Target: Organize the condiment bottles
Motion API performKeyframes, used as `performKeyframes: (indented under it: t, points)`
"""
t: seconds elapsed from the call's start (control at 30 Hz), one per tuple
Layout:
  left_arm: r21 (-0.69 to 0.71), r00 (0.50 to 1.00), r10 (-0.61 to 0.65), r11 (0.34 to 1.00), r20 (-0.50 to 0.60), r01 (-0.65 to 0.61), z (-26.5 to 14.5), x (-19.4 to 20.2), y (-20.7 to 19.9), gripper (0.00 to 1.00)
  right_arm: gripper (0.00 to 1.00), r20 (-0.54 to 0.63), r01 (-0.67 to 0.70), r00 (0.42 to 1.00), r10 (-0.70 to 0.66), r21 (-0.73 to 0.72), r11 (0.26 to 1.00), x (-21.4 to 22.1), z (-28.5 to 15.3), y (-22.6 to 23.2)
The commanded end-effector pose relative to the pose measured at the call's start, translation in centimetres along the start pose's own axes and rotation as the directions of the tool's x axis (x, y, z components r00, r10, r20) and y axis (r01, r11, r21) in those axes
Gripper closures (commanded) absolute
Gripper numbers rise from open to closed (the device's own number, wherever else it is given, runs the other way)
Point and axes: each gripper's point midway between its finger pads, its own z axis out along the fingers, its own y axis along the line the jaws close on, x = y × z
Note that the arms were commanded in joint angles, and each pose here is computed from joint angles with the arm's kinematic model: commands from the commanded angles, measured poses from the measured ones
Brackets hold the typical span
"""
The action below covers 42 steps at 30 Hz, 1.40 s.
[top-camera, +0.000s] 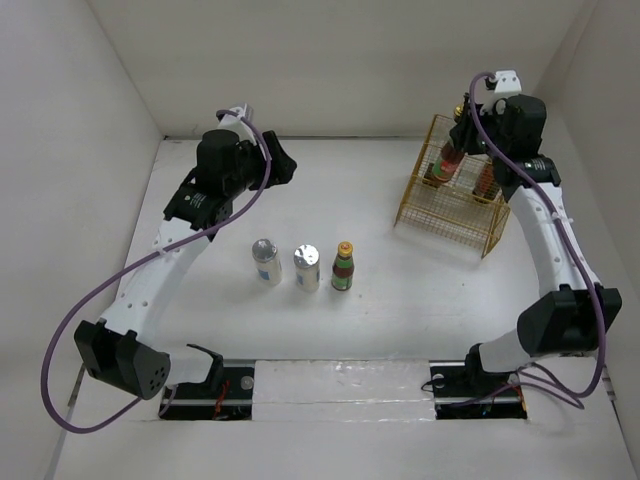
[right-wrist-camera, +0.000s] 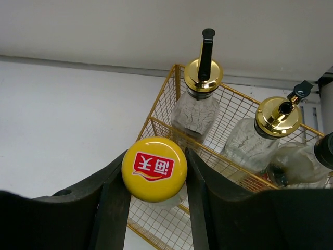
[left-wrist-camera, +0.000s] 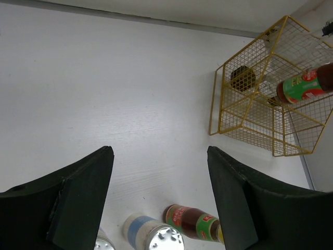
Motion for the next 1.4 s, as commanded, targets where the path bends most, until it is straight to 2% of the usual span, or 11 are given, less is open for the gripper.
performKeyframes:
  t: [0.0, 0.3, 0.37, 0.63, 0.77, 0.8, 0.87, 1.13, 1.23, 1.27, 1.37]
  points:
    - [0.052, 0.998, 0.010, 0.999, 0.061, -0.013, -0.7, -2.2, -1.6, 0.31, 0.88, 0.232, 0.022, 0.973, -0.016, -0.026, 0.999, -7.2, -1.1, 0.6]
    - [0.011, 0.998, 0.018, 1.000, 0.058, -0.019, -0.8, -1.9, -0.7, 0.28, 0.88, 0.239, 0.019, 0.971, -0.017, -0.006, 1.000, -7.3, 1.7, 0.2]
    - [0.002, 0.998, 0.018, 1.000, 0.062, -0.018, -0.8, -2.0, -0.6, 0.28, 0.88, 0.213, 0.010, 0.977, -0.013, 0.015, 1.000, -6.3, 2.8, -0.4]
    - [-0.006, 0.999, 0.027, 1.000, 0.045, -0.026, -1.1, -1.4, -0.3, 0.26, 0.88, 0.226, 0.015, 0.974, -0.028, 0.058, 0.998, -6.3, 3.3, -0.6]
    - [-0.010, 0.999, 0.026, 1.000, 0.037, -0.026, -0.9, -1.3, -0.2, 0.25, 0.89, 0.157, 0.025, 0.987, -0.035, 0.063, 0.998, -3.0, 4.6, -0.1]
    - [-0.010, 0.999, 0.036, 0.999, 0.037, -0.035, -0.9, -1.3, -0.2, 0.24, 0.89, 0.113, 0.027, 0.993, -0.033, 0.051, 0.998, -0.6, 5.2, 0.4]
    - [-0.010, 0.999, 0.036, 0.999, 0.037, -0.035, -1.0, -1.5, -0.3, 0.23, 0.89, 0.090, 0.028, 0.995, -0.033, 0.061, 0.998, 1.2, 5.3, 0.6]
    - [-0.008, 0.999, 0.035, 0.999, 0.015, -0.035, -0.6, -0.8, -0.1, 0.22, 0.74, -0.017, 0.016, 1.000, -0.015, 0.067, 0.998, 7.7, 6.5, 1.5]
    - [-0.008, 0.999, 0.035, 0.999, 0.015, -0.035, -0.6, -0.8, -0.1, 0.22, 0.59, -0.025, 0.013, 1.000, -0.011, 0.071, 0.997, 8.2, 6.5, 2.1]
    - [-0.008, 0.999, 0.035, 0.999, 0.015, -0.035, -0.6, -0.8, -0.1, 0.22, 0.47, -0.025, 0.013, 1.000, -0.011, 0.071, 0.997, 8.2, 6.5, 2.1]
    - [-0.008, 0.999, 0.035, 0.999, 0.015, -0.035, -0.6, -0.8, -0.1, 0.22, 0.30, -0.013, 0.012, 1.000, -0.011, 0.071, 0.997, 7.7, 6.2, 2.1]
